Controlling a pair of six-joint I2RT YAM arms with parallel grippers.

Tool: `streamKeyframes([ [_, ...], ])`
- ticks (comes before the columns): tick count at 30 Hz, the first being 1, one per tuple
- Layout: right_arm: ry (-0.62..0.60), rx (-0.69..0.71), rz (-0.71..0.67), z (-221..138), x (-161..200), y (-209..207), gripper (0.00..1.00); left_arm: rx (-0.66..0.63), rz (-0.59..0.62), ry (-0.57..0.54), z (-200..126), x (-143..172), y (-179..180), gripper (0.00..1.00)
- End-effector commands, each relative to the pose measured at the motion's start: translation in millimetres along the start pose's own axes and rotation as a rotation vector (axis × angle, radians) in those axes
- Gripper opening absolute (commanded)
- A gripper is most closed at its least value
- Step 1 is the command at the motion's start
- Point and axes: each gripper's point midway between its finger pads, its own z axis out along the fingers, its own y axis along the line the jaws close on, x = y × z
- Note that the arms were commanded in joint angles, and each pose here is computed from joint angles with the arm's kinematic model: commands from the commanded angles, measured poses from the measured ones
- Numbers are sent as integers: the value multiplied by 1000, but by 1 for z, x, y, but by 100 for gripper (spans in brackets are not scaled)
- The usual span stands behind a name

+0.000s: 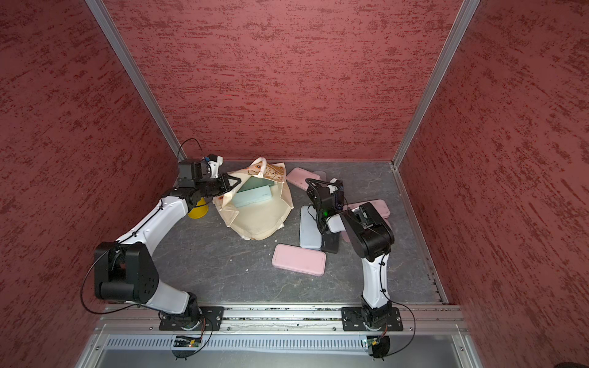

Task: Take out the pencil case from the canvas bag
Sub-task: Place the pencil case at the center of the board.

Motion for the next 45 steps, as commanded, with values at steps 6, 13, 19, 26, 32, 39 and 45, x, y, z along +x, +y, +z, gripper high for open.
streamKeyframes([
  [6,54,5,10,1,16,1,22,13,-1,-19,-5,-5,-4,0],
  [13,103,8,35,-8,30,-4,26,10,-1,-20,-6,-6,-3,0],
  [19,112,-12,56,-19,32,1,38,10,-2,-21,-6,-6,-2,0],
  [26,157,-56,46,-23,37,20,43,12,-2,-22,-6,-6,-3,0],
  [32,208,-65,47,-26,48,26,47,12,3,-24,-8,-7,-4,0],
  [39,253,-76,61,-38,60,37,59,14,3,-25,-8,-7,-5,0],
  [45,289,-85,66,-44,65,46,61,14,5,-27,-9,-7,-6,0],
])
